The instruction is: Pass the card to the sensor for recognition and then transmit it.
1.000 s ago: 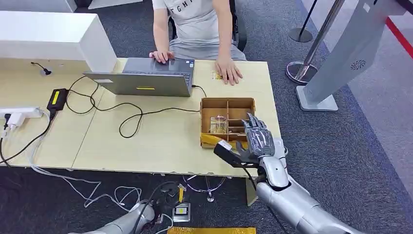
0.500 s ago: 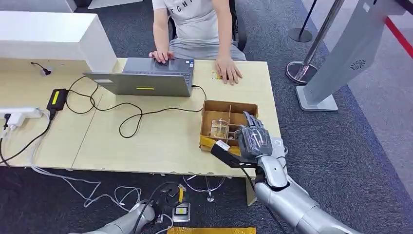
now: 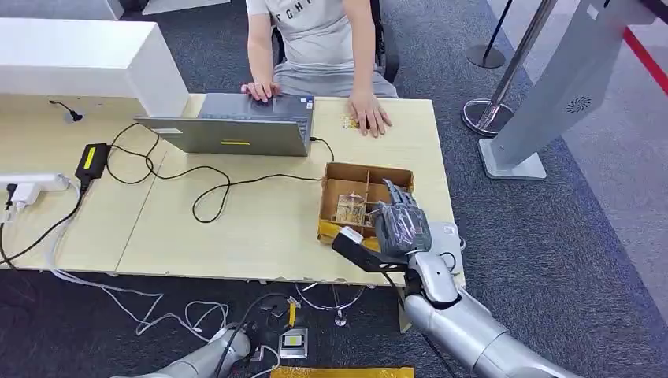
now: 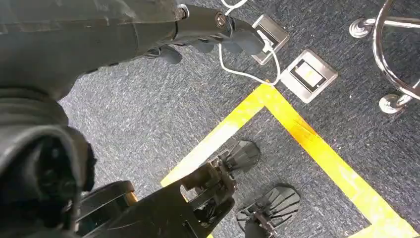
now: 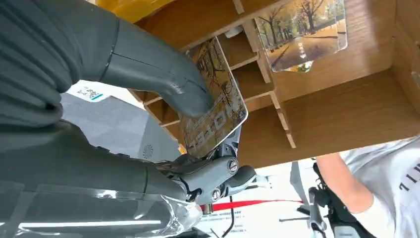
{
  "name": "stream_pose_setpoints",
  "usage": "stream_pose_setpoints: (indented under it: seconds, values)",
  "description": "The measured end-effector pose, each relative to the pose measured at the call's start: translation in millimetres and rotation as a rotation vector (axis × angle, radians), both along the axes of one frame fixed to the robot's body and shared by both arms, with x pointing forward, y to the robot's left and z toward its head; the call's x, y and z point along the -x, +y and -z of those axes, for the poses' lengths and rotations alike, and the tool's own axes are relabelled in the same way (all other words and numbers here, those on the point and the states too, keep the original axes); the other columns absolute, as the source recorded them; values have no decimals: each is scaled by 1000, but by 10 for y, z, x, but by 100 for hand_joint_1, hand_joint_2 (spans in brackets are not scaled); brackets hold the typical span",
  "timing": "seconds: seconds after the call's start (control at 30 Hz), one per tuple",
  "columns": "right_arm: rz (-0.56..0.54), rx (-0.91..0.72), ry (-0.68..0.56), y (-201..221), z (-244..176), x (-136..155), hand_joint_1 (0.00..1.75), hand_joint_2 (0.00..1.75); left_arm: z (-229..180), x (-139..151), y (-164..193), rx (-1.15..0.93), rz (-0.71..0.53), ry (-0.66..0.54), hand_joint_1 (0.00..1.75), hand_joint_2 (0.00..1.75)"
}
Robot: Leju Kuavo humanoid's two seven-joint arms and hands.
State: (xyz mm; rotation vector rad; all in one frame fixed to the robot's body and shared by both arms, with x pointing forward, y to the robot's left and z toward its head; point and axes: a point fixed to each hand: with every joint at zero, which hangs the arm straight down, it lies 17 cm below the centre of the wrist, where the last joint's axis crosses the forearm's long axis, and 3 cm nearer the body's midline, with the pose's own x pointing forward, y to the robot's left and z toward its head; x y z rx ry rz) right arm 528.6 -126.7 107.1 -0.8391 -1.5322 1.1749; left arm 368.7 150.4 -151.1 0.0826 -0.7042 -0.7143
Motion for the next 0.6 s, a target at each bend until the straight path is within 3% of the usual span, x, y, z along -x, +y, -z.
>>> stream_pose_setpoints:
  seconds: [0.13,0.23,0.6]
  values:
    - [2,-12,-52,30,-141,-31,175,175,0,0,0,0,0,0,0,0]
    - [2,-44,-170,74,-544,-131,175,175,2,2,3,0,0,1,0,0]
    - [1,-37,-348,171,-1377,-302,175,175,-15,20,-123,10,9,6,0,0]
